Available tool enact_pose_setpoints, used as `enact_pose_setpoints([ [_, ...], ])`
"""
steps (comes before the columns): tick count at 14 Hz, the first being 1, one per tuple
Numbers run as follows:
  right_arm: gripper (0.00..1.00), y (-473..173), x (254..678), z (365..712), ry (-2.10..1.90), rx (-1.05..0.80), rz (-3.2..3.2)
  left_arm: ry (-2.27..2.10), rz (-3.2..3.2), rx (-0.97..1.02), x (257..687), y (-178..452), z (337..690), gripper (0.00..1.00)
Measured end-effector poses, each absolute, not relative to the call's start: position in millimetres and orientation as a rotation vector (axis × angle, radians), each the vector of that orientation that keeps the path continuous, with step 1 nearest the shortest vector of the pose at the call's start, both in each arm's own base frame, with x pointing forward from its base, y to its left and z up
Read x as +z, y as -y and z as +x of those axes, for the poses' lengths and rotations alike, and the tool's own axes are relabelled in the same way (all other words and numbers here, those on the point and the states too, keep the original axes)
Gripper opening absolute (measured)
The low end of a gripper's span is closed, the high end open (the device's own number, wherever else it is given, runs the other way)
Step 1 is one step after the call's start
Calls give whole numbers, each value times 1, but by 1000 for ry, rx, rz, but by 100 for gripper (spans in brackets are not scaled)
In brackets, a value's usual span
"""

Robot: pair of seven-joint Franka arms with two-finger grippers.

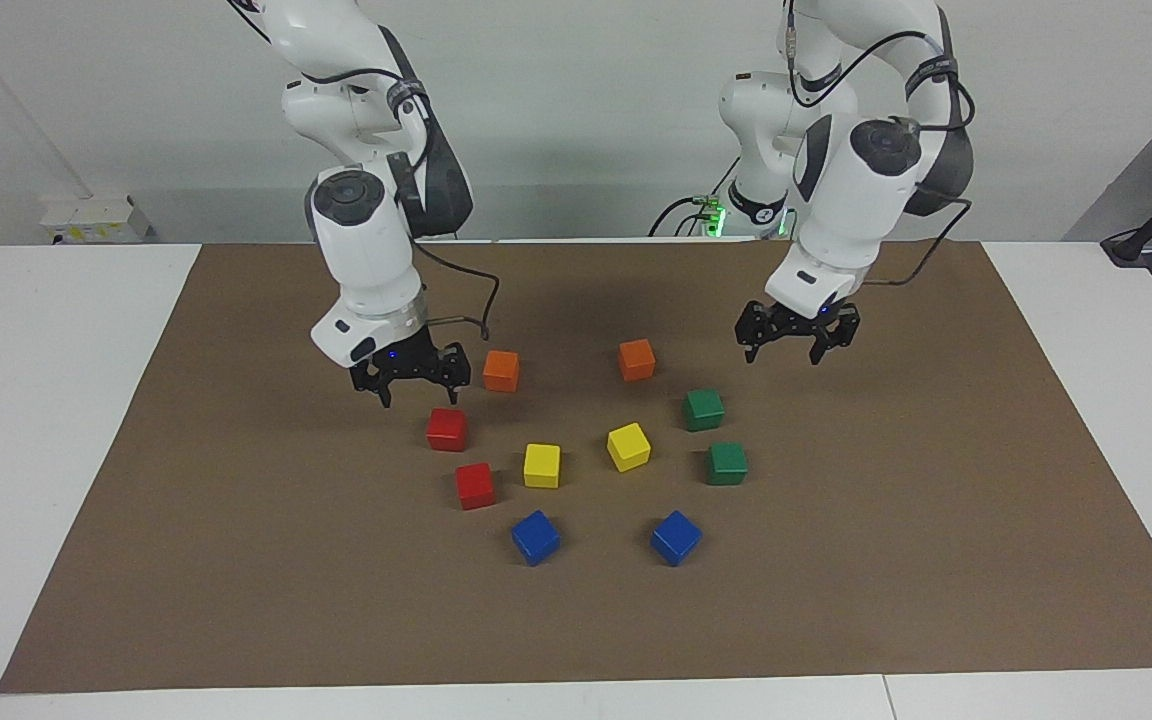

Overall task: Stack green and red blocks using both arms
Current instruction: 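Reach the left gripper to green while the right gripper reaches red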

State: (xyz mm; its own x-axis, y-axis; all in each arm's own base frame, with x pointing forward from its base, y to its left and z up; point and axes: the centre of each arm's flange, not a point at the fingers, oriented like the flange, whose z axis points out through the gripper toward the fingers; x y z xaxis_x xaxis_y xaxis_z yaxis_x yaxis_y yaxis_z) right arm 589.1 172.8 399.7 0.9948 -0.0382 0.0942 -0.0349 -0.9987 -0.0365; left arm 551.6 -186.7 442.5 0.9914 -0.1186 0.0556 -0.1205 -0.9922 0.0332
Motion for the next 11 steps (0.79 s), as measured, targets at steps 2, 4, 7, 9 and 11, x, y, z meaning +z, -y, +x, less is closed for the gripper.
enact_pose_setpoints([
  [2,100,-177,385,590,-113,-114,-3105,203,3097,78,418,196,556,100],
  [4,100,-175,374,588,-135,-92,-3108,185,3091,97,396,211,557,100],
  [7,100,-173,348,578,-142,-95,-3106,152,3086,107,369,229,556,100],
  [9,100,-171,336,572,-142,-93,-3106,142,3089,89,349,238,554,100],
  [11,100,-170,331,569,-142,-82,-3108,113,3094,68,332,244,553,100],
])
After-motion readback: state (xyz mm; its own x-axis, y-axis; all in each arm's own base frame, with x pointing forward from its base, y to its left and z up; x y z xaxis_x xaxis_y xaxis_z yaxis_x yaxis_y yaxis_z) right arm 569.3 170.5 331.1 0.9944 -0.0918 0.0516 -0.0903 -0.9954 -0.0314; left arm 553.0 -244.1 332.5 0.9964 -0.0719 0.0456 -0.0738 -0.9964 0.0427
